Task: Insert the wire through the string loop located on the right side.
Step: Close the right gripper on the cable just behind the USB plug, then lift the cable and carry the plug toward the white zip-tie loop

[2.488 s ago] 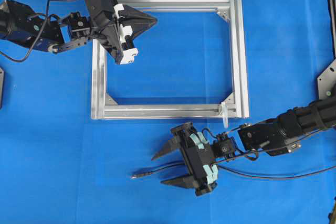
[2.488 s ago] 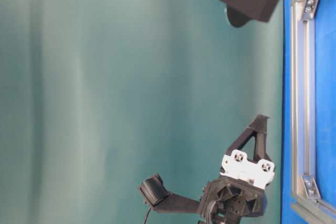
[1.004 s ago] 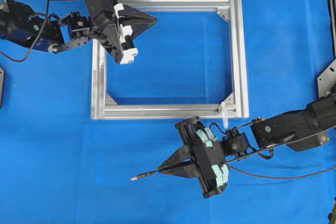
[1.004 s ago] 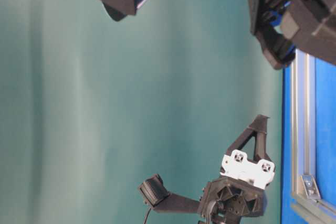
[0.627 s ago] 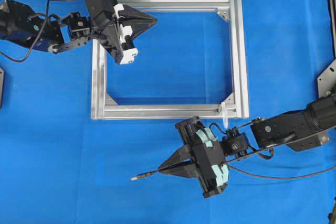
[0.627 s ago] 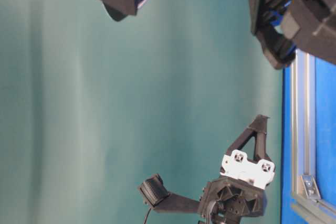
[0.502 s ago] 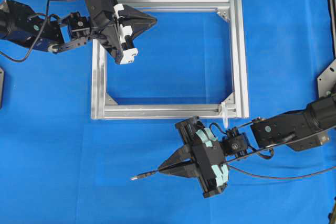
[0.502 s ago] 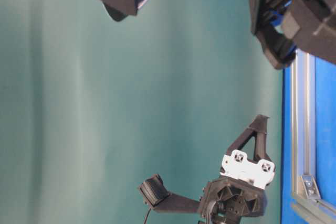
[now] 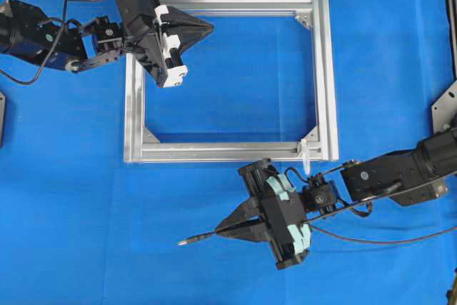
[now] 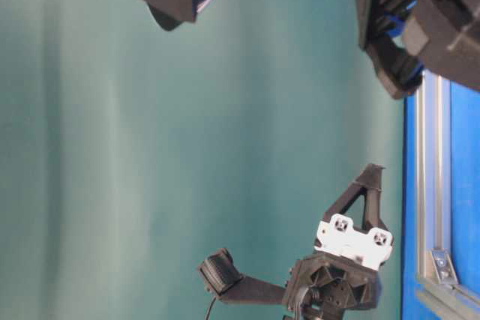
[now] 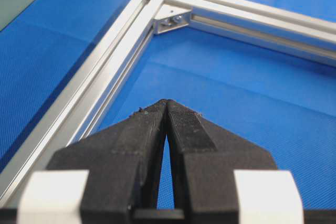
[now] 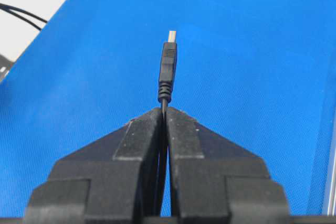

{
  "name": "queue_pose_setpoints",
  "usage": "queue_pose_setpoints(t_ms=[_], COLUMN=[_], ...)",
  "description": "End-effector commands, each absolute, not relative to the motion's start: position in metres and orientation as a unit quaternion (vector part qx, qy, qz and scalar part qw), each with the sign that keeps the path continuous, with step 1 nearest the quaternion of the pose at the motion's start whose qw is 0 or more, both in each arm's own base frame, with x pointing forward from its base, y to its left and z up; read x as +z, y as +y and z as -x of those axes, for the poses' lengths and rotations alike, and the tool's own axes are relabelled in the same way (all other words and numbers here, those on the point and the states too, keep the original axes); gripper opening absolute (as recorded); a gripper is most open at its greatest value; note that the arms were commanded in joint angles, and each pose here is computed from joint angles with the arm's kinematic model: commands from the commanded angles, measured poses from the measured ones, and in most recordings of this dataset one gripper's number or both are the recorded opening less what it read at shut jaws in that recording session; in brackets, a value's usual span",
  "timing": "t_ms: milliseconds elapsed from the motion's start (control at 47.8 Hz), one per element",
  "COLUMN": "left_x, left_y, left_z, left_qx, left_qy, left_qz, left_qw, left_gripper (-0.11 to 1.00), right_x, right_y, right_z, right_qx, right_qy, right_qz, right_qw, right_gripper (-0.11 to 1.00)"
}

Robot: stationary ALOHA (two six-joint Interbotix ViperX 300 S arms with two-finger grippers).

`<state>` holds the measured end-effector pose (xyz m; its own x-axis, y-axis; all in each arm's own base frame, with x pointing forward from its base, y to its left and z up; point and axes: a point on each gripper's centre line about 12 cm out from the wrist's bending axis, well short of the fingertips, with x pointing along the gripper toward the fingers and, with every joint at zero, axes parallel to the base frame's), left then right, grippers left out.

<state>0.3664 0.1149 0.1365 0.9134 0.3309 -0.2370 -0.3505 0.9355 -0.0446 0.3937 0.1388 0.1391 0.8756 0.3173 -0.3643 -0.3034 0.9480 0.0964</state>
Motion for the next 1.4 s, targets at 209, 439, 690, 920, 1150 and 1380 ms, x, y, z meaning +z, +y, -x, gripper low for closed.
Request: queue_pose_setpoints(t_ms=[209,439,690,920,1150,1380], left_x=[0.155,0.155,0.155,0.155,0.155,0.156], left_y=[0.116,0.116,0.116,0.116,0.116,0.116], left_z=[-0.369,-0.370,-0.370,-0.370,-0.370,-0.370], left_qx=[0.174,0.173,0.174,0.174,0.173,0.174], left_qy=[0.087,0.087,0.086,0.086,0.086,0.084], left_qz=[0.038,0.038,0.038,0.038,0.038,0.038], left_qw=[0.980,0.980,0.980,0.980,0.980,0.980], left_gripper=[0.00,0.00,0.00,0.00,0.00,0.00], right_x=[0.155,0.153,0.146,0.141,0.136,0.136], right_y=[0.139,0.138,0.126,0.106,0.086,0.070], right_z=[-0.395,-0.391,-0.359,-0.308,-0.255,-0.212], right_qx=[0.162,0.161,0.150,0.139,0.124,0.118], right_qy=[0.171,0.176,0.198,0.221,0.236,0.242], right_qz=[-0.022,-0.023,-0.035,-0.042,-0.055,-0.064], right_qw=[0.972,0.971,0.968,0.964,0.962,0.961], right_gripper=[-0.04,-0.04,-0.04,-0.04,-0.04,-0.04])
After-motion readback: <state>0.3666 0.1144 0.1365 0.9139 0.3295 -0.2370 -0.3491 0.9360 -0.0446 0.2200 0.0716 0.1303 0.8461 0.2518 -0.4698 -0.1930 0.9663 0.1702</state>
